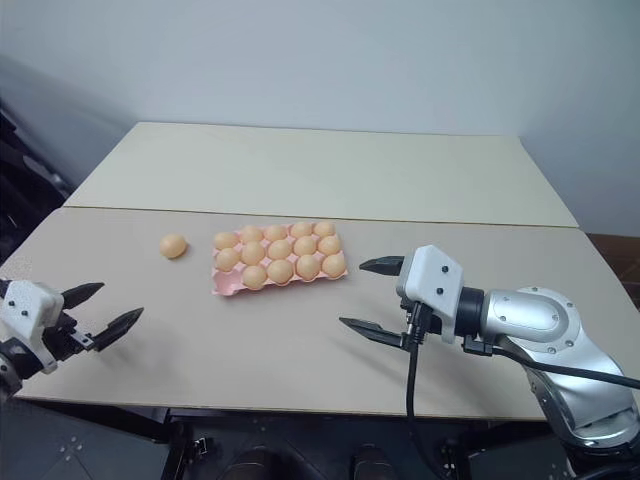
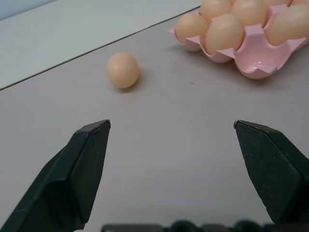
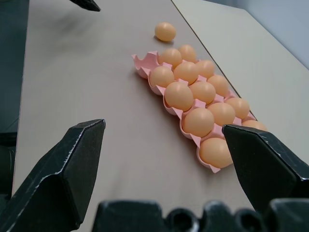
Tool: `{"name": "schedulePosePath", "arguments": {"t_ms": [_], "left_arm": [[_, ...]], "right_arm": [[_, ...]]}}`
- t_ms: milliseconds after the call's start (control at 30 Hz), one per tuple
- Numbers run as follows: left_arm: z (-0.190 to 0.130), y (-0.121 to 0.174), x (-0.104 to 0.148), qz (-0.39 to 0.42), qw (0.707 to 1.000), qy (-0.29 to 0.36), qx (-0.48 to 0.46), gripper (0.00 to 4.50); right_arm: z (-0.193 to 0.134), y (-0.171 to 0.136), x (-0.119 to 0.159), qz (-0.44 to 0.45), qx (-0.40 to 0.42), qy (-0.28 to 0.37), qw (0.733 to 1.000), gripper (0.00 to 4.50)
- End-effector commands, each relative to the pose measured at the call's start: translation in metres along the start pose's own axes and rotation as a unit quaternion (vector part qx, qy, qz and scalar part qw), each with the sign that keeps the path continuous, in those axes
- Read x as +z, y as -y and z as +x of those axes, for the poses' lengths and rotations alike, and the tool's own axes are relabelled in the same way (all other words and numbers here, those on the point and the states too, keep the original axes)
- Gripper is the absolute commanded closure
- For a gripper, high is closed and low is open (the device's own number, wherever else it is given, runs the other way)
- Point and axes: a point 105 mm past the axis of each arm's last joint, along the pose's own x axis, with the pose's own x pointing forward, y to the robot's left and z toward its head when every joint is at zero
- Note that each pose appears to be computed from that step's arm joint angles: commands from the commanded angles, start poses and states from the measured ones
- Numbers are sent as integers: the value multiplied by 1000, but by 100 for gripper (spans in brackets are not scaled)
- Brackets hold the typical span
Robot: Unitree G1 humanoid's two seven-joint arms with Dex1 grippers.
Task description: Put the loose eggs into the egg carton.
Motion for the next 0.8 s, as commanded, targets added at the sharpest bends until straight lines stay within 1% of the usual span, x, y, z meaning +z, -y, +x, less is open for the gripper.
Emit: {"name": "schedulePosePath", "arguments": {"t_ms": [33,167,333,400,467,600,667,733,800], "left_arm": [[9,-15,5,9,999,13,49,4],[33,-33,13,-14,993,54,100,4],[67,-39,20,-34,990,90,105,4],[83,-41,18,-16,990,84,111,4],[97,-44,17,-21,989,81,123,4],[117,-44,10,-32,989,74,123,4],[125,-38,7,-34,992,69,102,4],[130,-35,3,-32,993,61,92,4],[134,-37,1,-37,992,57,102,4]], "right_arm": [[-1,0,7,-26,-1,6,1000,0],[0,0,4,-26,-5,-4,1000,0],[-1,0,-1,-28,-12,-19,999,0],[-3,0,-3,-29,-17,-27,999,0],[-3,0,-4,-27,-21,-33,999,0],[-4,-3,-5,-26,-24,-38,999,0],[-5,-4,-5,-25,-28,-41,998,0],[-6,-4,-5,-25,-32,-42,998,0],[-7,-4,-6,-24,-36,-45,998,0]]}}
